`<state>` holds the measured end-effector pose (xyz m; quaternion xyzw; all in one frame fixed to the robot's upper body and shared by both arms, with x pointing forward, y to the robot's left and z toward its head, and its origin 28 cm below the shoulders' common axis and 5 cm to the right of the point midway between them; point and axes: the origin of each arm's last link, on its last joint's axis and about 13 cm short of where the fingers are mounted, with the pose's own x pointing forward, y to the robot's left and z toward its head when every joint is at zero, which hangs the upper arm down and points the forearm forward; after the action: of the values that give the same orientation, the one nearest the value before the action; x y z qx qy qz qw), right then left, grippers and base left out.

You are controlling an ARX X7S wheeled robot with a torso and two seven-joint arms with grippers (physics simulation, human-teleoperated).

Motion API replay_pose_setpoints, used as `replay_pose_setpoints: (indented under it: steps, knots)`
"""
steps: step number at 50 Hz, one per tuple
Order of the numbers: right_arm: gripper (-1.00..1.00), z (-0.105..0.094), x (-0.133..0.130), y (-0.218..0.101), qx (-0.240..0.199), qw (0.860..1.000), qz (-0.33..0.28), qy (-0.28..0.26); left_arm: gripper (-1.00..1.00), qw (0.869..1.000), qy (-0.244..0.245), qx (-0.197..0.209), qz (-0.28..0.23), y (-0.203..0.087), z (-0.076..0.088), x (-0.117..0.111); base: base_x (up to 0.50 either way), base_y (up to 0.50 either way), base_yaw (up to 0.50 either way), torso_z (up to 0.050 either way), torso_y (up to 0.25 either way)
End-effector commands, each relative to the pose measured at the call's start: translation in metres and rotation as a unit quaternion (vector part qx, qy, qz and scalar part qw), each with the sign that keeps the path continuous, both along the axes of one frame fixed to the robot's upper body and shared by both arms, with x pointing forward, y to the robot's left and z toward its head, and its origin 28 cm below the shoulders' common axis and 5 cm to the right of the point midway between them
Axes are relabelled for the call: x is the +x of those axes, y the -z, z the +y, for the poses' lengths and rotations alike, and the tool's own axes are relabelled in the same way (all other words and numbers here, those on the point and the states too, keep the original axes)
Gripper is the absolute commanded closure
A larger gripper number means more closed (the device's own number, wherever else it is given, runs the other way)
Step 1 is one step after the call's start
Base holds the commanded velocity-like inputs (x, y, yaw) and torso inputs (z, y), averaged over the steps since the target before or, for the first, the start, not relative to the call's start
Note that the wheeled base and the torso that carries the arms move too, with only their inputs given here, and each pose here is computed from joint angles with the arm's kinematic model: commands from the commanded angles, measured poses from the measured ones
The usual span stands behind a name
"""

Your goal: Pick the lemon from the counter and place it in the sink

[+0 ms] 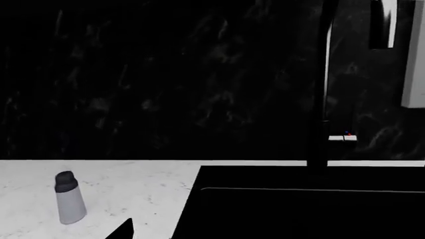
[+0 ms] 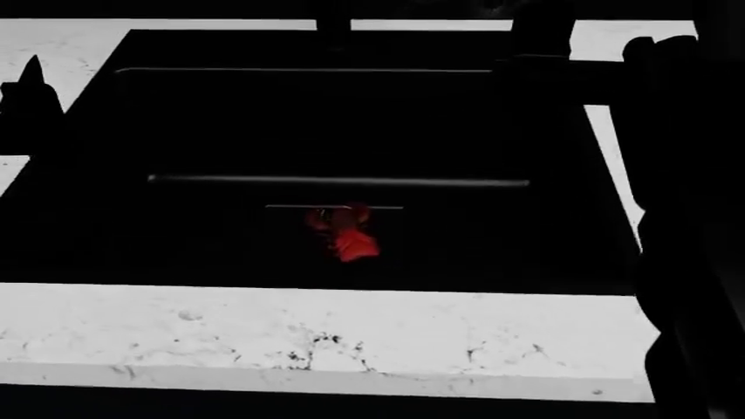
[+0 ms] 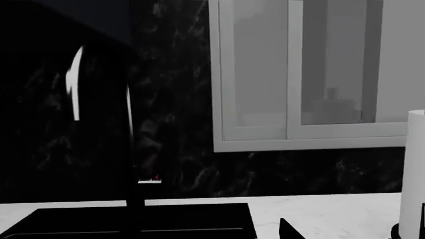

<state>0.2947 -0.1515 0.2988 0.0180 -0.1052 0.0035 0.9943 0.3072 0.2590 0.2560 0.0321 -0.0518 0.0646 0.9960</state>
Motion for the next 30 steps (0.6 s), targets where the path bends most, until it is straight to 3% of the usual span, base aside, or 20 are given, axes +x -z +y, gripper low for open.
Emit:
replay_pose_setpoints:
  steps: [1,13,24,30]
  knots:
    - [-1.0,-0.001,-0.001,0.004,0.006,1.0,0.001,-0.002,-1.0,1.0,-0.002,-0.001,0.0,0.0,0.0,-0.001,0.32,0.32,0.0,0.0,0.0]
    - [-1.0,-0.003,-0.004,0.005,0.018,1.0,0.001,0.001,-1.0,1.0,0.002,-0.006,0.001,0.003,-0.001,-0.003,0.32,0.17,0.0,0.0,0.001]
    - [-1.0,-0.003,-0.004,0.006,0.013,1.0,0.0,0.002,-1.0,1.0,-0.004,-0.007,0.012,0.006,-0.003,-0.009,0.01,0.0,0.0,0.0,0.0]
    - [-1.0,-0.005,-0.004,0.01,0.016,1.0,0.003,0.002,-1.0,0.998,-0.049,0.008,0.042,-0.004,-0.001,-0.034,0.0,0.0,0.0,0.0,0.0]
